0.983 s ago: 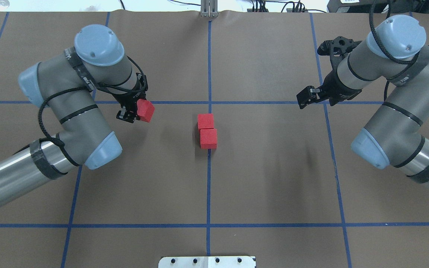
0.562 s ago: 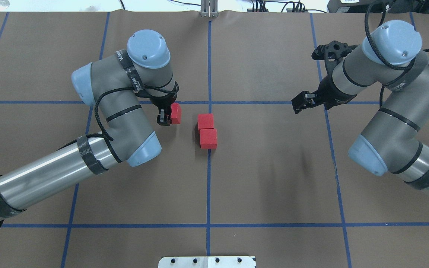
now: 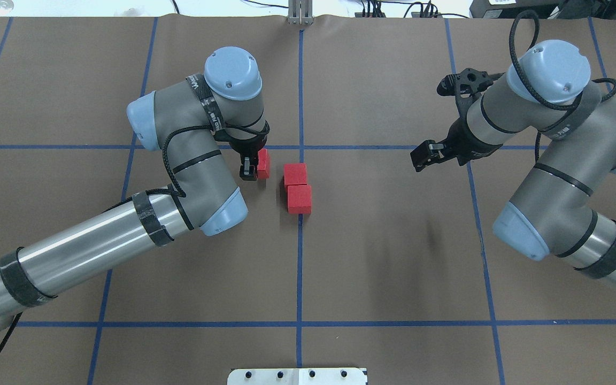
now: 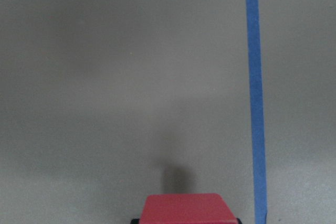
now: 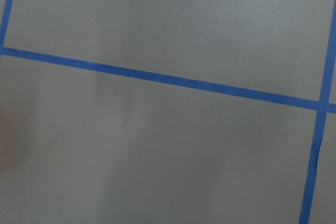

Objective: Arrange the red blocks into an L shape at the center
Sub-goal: 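Lift the red cube with the left gripper and carry it toward the center cubes, then lower the cube beside the farther center cube and open the left gripper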

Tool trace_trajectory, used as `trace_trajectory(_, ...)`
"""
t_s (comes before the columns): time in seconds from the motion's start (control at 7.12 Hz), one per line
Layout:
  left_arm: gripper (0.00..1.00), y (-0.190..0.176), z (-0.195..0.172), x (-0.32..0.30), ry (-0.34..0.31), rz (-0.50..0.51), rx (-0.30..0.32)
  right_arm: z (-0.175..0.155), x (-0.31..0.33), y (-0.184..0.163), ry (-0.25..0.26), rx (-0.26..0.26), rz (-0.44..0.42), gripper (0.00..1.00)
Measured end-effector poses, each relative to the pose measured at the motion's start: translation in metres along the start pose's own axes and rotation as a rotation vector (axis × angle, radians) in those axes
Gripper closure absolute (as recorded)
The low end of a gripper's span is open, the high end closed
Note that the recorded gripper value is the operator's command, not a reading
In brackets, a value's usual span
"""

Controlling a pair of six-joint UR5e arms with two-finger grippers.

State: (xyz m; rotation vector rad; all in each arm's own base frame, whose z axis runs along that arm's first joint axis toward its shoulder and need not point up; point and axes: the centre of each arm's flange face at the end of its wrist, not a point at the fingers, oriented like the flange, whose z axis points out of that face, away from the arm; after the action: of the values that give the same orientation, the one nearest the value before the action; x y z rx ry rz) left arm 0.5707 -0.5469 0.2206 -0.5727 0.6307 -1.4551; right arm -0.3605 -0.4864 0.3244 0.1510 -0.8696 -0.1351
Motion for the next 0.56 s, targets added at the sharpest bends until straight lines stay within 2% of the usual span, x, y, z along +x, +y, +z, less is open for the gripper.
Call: trace_trajectory(0.56,1.0,0.022,-0.003,-0.01,-0.005,0.02,-0.017,0.003,0.001,0.0,0.005,-0.002,0.002,0.01)
